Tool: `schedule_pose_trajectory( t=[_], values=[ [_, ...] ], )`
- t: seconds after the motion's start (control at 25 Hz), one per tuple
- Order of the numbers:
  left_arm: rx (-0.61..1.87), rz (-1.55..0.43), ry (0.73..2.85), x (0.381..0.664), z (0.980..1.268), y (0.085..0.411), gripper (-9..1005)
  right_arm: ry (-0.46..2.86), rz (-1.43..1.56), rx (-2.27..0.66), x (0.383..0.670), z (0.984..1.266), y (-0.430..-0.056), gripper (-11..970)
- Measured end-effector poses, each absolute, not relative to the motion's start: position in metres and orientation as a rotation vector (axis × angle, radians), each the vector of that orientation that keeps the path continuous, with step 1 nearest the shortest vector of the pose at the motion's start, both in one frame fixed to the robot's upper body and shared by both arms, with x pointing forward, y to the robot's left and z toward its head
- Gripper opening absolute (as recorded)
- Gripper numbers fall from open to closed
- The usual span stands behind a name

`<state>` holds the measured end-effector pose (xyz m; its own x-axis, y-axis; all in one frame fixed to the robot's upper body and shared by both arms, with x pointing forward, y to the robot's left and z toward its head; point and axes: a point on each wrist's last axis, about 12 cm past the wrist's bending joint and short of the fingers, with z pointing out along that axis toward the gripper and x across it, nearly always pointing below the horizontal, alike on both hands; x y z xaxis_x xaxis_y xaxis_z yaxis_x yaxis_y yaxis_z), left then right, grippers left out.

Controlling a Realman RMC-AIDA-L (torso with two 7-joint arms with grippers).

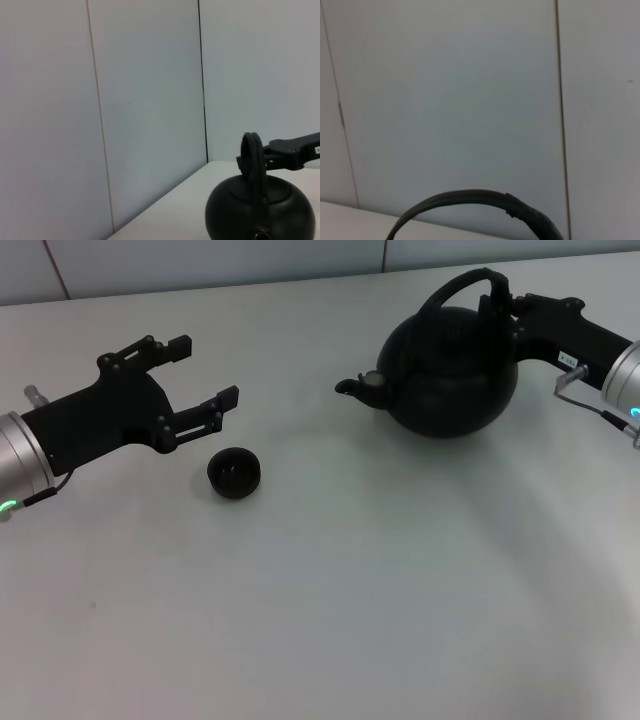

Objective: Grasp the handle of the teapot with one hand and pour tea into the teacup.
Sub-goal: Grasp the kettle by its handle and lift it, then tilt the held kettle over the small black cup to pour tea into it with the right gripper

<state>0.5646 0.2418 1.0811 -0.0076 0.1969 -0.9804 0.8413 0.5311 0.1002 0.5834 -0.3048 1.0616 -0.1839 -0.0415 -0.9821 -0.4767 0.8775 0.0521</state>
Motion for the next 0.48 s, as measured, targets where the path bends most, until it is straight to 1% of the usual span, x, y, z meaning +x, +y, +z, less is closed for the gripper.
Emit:
schedule_pose_trajectory(
  t=[0.48],
  values=[
    [0.903, -0.670, 1.546, 0.559, 1.078, 0.246, 808, 1.683, 0.439, -0.525, 0.605, 1.078, -0.277, 116]
  ],
)
